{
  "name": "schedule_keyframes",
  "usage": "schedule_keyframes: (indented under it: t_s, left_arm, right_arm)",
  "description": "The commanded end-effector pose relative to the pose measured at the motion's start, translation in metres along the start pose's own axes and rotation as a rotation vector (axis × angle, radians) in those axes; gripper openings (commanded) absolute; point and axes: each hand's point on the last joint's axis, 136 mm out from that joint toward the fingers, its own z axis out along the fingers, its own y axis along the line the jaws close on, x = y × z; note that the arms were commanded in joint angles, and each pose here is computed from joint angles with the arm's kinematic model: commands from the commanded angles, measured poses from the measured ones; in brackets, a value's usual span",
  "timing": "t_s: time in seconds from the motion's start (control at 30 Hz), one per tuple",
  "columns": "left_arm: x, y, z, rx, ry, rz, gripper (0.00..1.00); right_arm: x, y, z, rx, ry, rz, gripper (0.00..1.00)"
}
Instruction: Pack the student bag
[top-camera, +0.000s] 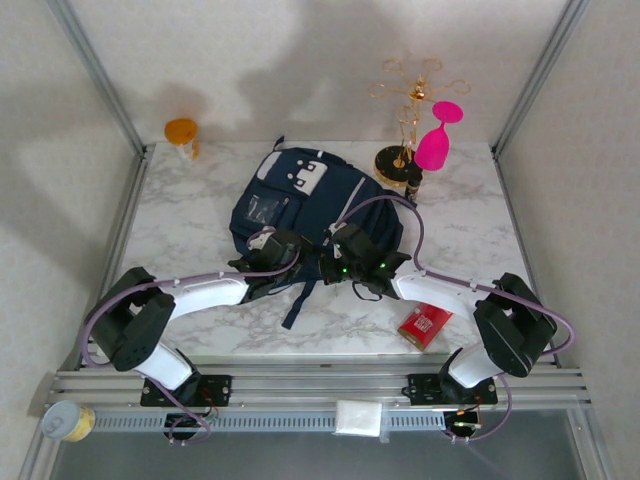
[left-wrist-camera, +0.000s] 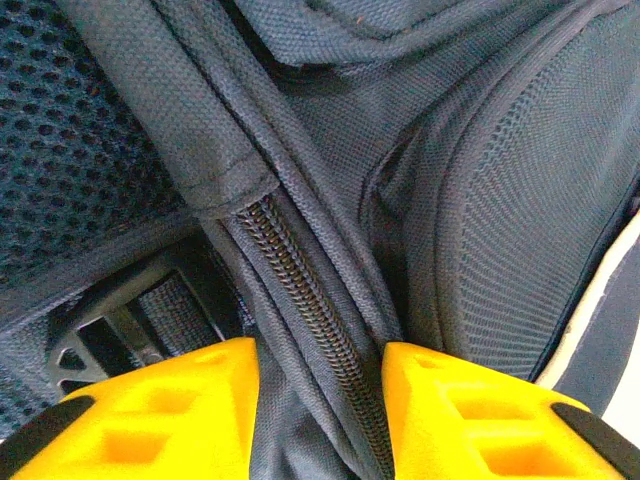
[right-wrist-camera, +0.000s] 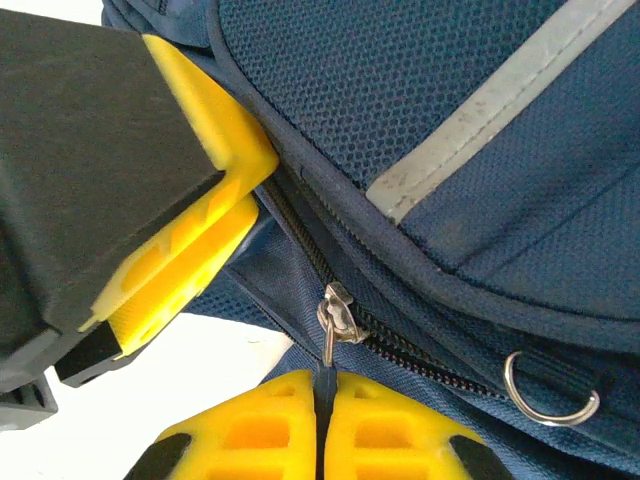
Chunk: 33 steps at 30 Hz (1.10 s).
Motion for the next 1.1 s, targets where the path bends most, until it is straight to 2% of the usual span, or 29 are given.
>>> schedule_keyframes:
  t_s: [0.0,0.23,0.4,0.57,0.63,0.77,0.8,0.87,1.0,1.07]
  left_arm:
    - [-0.011,-0.019,0.007,0.054,-0.073,-0.064,0.33]
    - [-0.047,-0.011,-0.007,-0.006,-0.187,-0.014,0.00]
    - [-0.090,0.013,-0.028,-0.104,-0.236,0.064,0.00]
    - [-0.147,0.046,-0.049,-0.221,-0.247,0.185,0.00]
    - [-0.162,0.052,-0.051,-0.227,-0.213,0.209,0.00]
    - [-0.163,0.041,-0.049,-0.188,-0.148,0.263,0.00]
    - [-0.158,0.037,-0.050,-0.159,-0.129,0.261,0.03]
    - [-0.144,0.034,-0.058,-0.112,-0.094,0.227,0.22]
    - [-0.107,0.034,-0.081,-0.018,-0.071,0.134,0.52]
    - [-0.091,0.033,-0.088,0.006,-0.047,0.097,0.59]
  right_arm:
    - [-0.011,0.023,-0.008,-0.093,-0.040,-0.053,0.00]
    - [-0.017,0.005,-0.021,0.018,-0.042,-0.095,0.00]
    - [-0.011,-0.003,-0.038,0.053,-0.033,-0.178,0.00]
    - [-0.006,-0.015,-0.042,0.104,0.007,-0.205,0.00]
    - [-0.010,-0.004,-0.037,0.048,0.001,-0.225,0.00]
    - [-0.024,0.048,-0.022,-0.095,-0.051,-0.300,0.00]
    - [-0.027,0.056,-0.019,-0.108,-0.062,-0.299,0.00]
    - [-0.034,0.072,-0.012,-0.160,-0.088,-0.274,0.00]
    - [-0.033,0.077,-0.006,-0.186,-0.103,-0.260,0.00]
    - [-0.032,0.078,-0.006,-0.191,-0.107,-0.256,0.00]
